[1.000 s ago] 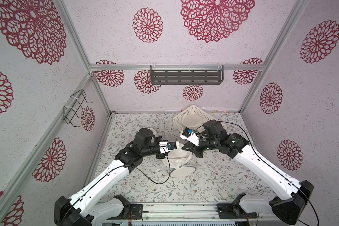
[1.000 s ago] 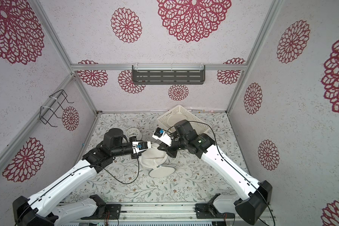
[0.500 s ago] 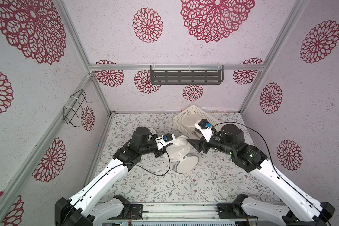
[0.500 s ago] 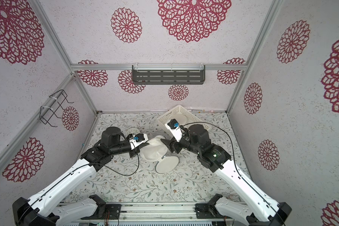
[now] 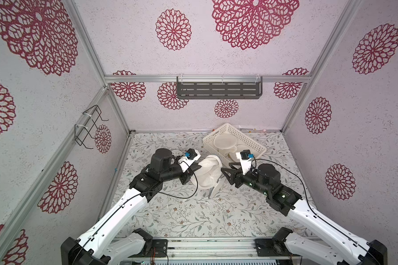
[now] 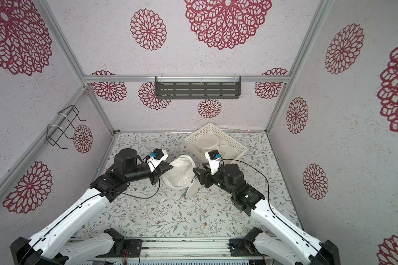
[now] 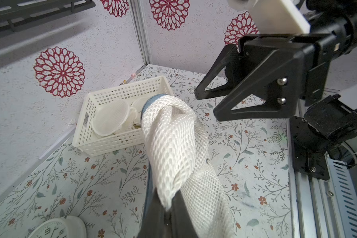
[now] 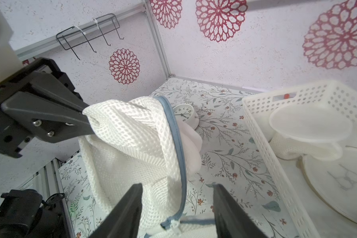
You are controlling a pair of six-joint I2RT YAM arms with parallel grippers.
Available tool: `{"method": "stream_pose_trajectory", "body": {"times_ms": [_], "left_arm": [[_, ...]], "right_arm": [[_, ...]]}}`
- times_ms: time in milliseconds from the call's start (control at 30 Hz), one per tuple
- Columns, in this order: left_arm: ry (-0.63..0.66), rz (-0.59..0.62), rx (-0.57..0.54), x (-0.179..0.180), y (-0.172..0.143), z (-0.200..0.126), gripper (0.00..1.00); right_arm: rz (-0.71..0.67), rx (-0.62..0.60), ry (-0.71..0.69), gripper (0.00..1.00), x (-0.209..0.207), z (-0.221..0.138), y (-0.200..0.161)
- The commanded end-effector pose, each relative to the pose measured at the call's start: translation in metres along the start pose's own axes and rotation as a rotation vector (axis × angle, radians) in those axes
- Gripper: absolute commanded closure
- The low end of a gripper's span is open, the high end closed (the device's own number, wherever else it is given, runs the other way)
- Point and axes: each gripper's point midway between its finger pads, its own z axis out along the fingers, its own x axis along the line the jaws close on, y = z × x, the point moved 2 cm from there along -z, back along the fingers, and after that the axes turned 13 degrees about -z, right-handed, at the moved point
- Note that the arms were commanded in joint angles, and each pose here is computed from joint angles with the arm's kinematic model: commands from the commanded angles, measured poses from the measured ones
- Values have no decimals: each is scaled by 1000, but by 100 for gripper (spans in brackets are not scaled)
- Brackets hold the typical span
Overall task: Turn the laundry bag inside out
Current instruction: Turn over the laundry bag.
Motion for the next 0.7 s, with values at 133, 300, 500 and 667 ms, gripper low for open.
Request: {"method": "stream_pose_trajectory", "body": {"times_ms": [133,300,500,667], "left_arm": [[-24,-36,-61,-8,18,-15,100],[-41,-48,-74,-13,21,-19,100],[-95,-22,-55,-22,14,-16,100],[-192,86,-45,-47,8,-13,100]], "right_arm": [[6,-152,0,67,-2,10,35],[-7,-183,1,88,-2,10,45],[-44,-245,-58,100,-10,-3,78],[-75,-209,-103,100,-28,2,101]]}}
